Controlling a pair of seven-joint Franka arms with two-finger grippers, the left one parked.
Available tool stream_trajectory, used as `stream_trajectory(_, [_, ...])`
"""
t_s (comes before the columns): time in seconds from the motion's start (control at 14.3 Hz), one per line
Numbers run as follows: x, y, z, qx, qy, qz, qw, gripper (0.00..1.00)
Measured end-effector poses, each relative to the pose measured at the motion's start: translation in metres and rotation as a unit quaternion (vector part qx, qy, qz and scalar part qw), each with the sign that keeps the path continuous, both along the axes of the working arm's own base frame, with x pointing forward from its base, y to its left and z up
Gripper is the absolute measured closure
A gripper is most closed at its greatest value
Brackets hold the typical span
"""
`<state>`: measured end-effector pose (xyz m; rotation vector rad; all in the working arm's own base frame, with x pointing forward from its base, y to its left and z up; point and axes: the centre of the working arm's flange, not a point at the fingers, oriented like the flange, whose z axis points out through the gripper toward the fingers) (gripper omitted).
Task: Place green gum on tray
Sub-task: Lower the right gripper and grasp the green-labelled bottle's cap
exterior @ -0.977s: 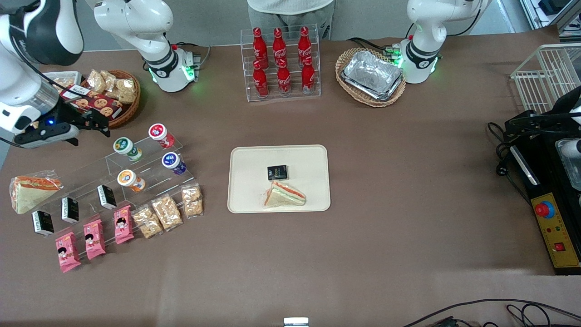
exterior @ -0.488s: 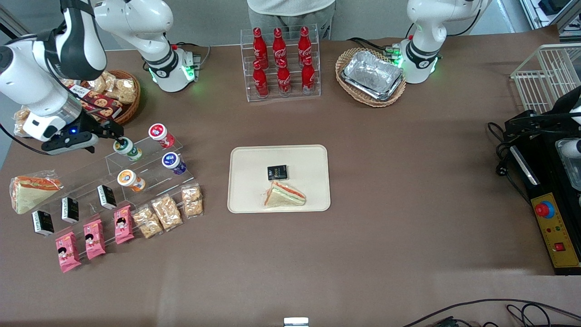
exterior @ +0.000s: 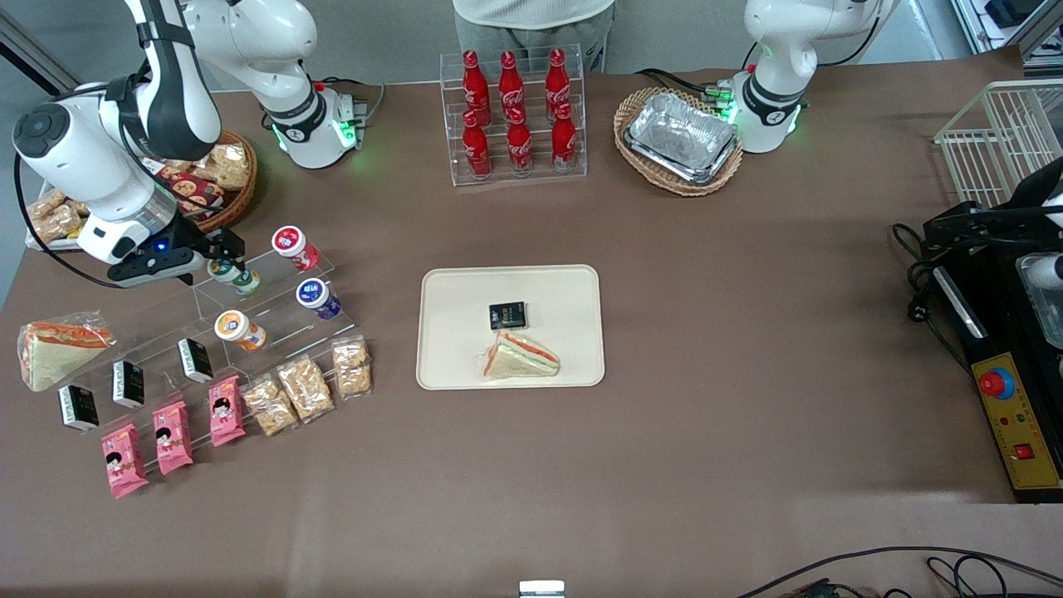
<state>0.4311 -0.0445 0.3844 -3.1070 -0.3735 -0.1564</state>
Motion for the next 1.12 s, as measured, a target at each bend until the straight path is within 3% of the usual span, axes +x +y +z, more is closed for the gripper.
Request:
stream_trajectory(0.28, [0.001,0.0,-0.009,-0.001,0.0,-0.001,1.0,0.01])
stream_trajectory(0.56, [0.002,0.0,-0.012,0.0,0.0,-0.004,1.0,0.41])
stream_trajectory(1.12, [0.009,0.0,0.0,0.001,-0.003,-0.016,0.9999,0.44])
